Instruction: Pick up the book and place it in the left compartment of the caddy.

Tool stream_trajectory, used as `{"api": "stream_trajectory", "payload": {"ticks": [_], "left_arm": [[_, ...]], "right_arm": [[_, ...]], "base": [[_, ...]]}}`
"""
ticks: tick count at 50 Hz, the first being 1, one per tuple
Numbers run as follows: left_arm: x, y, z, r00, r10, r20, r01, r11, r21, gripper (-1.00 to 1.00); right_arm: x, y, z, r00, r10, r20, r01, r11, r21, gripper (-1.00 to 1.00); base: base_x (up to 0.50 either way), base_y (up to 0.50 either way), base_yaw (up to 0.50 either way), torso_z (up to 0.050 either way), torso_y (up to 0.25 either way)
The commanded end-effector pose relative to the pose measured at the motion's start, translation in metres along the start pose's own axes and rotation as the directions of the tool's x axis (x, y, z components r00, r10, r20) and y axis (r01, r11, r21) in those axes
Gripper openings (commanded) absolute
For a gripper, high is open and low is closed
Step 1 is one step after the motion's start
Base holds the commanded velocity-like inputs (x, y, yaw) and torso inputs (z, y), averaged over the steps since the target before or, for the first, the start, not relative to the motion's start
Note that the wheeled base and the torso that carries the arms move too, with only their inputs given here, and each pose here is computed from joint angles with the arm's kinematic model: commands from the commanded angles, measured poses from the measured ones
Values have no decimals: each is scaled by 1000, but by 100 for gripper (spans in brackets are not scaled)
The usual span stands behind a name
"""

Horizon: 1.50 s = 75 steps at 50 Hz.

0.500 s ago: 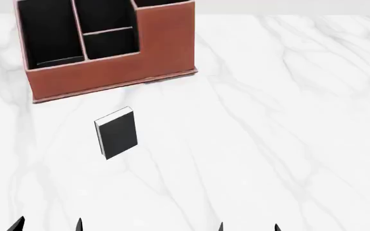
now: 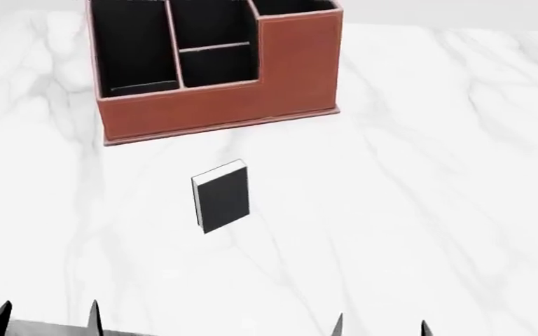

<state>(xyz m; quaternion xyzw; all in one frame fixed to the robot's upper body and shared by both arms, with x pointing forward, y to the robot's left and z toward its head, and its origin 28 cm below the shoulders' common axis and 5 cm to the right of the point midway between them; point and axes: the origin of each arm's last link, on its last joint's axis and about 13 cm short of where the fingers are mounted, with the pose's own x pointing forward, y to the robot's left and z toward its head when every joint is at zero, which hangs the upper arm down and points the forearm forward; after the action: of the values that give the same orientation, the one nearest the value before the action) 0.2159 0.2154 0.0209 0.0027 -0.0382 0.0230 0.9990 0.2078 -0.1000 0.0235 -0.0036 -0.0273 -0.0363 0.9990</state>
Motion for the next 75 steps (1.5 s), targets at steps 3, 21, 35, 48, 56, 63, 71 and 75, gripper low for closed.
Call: {"api": "stream_trajectory", "payload": {"ticks": [3, 21, 35, 48, 56, 63, 71, 75], "left_arm": [[-1, 2, 3, 1000, 15, 23, -14, 1000, -3, 100], [-2, 2, -1, 999, 44, 15, -44, 999, 15, 100], [0, 2, -1, 999, 46, 14, -46, 999, 17, 100], [0, 1, 0, 999, 42, 18, -43, 999, 21, 100], [1, 1, -2, 999, 43, 14, -43, 999, 25, 100], [1, 2, -2, 999, 42, 14, -43, 999, 24, 100], [1, 3, -1, 999, 47, 13, -48, 999, 13, 100], [1, 2, -1, 999, 47, 13, -47, 999, 14, 100]], "right_arm": [[-2, 0, 4, 1000, -16, 19, 16, 1000, -14, 100], [-5, 2, 3, 1000, -6, 18, 7, 999, -37, 100], [-5, 2, 7, 1000, -9, 26, 10, 999, -52, 100], [-15, -5, 26, 996, -16, 82, 18, 1000, -24, 100], [-17, -8, 29, 994, -35, 100, 37, 999, -20, 100], [-18, -9, 30, 987, -63, 147, 66, 998, -19, 100], [-17, -5, 31, 992, -51, 118, 64, 992, -107, 100], [-17, -5, 31, 992, -49, 117, 62, 992, -111, 100]], "base": [[0, 0, 500, 0, 0], [0, 0, 500, 0, 0], [0, 0, 500, 0, 0], [122, 44, 192, 0, 0], [470, 170, 0, 0, 0], [258, 93, 0, 0, 0], [-97, 342, 0, 0, 0], [-120, 488, 0, 0, 0]]}}
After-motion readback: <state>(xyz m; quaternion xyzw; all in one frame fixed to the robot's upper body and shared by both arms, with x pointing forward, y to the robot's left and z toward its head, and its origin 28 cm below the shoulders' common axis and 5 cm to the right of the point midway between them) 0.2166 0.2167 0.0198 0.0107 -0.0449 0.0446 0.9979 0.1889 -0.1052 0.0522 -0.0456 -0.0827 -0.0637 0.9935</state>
